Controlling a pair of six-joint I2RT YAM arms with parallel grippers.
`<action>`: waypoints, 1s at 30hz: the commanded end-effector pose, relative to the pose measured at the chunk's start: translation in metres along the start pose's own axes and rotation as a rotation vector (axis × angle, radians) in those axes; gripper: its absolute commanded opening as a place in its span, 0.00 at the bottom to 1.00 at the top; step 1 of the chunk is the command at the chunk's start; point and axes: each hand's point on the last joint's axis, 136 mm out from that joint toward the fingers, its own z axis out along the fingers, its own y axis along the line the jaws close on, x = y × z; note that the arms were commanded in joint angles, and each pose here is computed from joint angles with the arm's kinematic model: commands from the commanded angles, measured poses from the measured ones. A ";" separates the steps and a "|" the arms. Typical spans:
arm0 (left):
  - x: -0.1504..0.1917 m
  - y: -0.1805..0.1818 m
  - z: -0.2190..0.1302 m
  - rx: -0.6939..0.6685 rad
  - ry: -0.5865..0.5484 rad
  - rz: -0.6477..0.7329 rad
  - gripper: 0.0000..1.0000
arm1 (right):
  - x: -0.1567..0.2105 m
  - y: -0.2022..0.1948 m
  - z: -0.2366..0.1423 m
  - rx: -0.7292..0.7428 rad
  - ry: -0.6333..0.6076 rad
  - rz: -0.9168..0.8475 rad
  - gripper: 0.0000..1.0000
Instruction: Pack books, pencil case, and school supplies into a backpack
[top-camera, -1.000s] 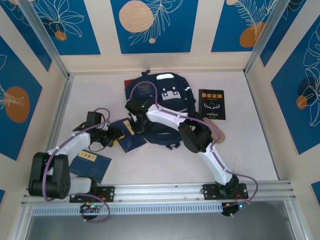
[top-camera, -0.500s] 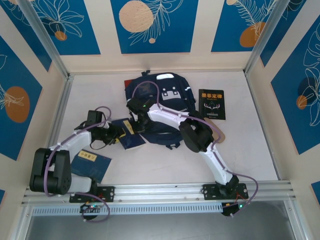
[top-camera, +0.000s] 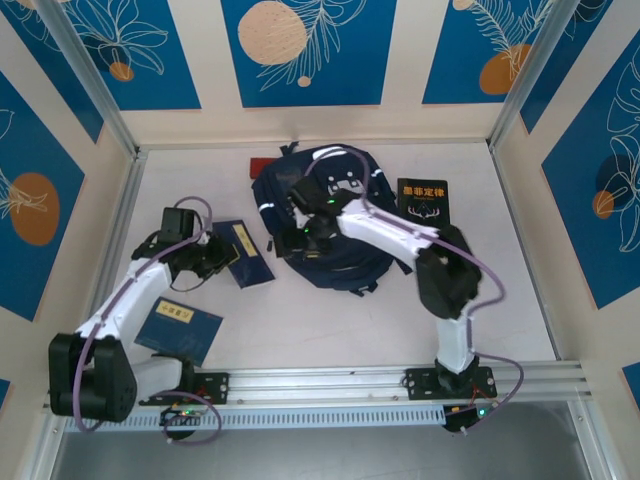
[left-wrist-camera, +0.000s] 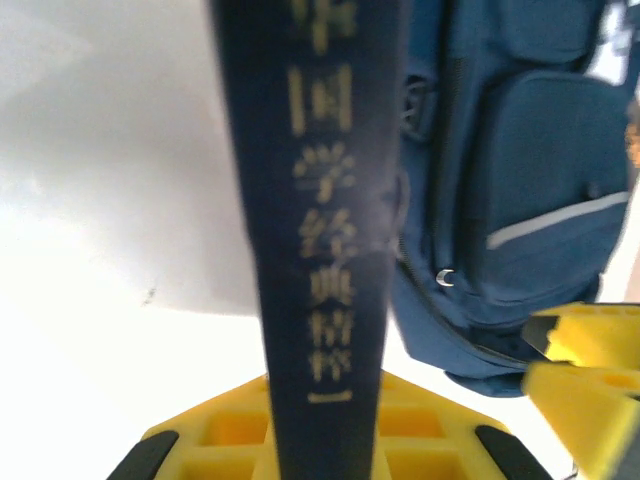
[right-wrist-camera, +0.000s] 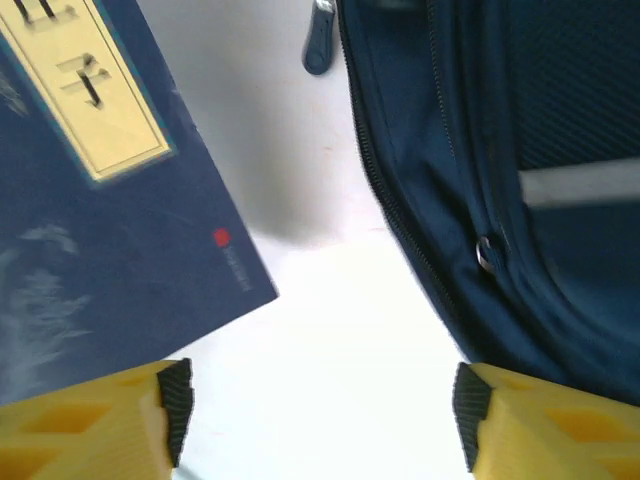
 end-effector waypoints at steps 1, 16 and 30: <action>-0.013 -0.049 -0.036 0.156 -0.073 0.027 0.00 | -0.001 0.017 -0.039 -0.196 -0.061 0.155 0.79; -0.028 -0.187 -0.081 0.637 -0.092 -0.128 0.00 | -0.025 0.054 -0.142 -0.811 -0.237 0.485 0.99; -0.033 -0.216 -0.073 0.745 -0.099 -0.245 0.00 | -0.042 0.075 -0.143 -0.968 -0.273 0.592 0.84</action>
